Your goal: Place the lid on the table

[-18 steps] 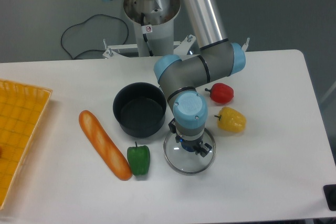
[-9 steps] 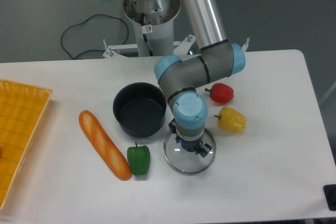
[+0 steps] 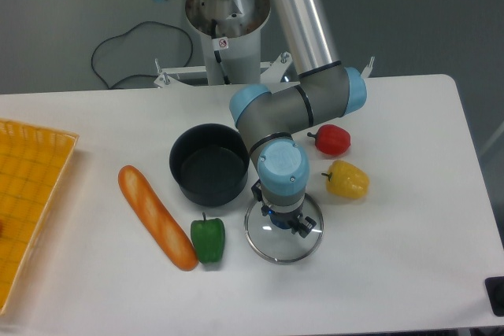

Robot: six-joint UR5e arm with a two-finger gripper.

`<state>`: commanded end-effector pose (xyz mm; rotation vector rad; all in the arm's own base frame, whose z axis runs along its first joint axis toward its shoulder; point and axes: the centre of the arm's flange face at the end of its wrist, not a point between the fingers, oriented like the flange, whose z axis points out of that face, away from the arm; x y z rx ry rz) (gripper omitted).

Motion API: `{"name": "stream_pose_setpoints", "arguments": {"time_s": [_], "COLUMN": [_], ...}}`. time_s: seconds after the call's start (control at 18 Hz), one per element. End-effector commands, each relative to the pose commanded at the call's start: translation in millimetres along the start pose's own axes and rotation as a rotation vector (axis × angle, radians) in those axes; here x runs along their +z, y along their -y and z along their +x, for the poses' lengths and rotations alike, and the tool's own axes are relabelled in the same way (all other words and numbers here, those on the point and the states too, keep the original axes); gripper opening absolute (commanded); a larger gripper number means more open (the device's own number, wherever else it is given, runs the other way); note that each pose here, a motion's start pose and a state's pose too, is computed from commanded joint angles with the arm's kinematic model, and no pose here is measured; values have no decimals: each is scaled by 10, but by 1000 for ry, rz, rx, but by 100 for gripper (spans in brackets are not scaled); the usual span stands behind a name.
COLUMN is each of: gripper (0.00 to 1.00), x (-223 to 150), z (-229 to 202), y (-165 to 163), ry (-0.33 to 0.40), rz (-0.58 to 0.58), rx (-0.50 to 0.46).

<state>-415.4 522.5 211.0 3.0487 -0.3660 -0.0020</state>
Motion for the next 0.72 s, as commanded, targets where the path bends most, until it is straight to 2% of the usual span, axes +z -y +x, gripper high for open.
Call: {"name": "stream_pose_setpoints", "arguments": {"time_s": [0.22, 0.72], "gripper": [100, 100], "x": [-20, -403], "z": [1, -100], "y": [-2, 64], "ry": [3, 67], "rz": [1, 39], "rx": [0, 5]}}
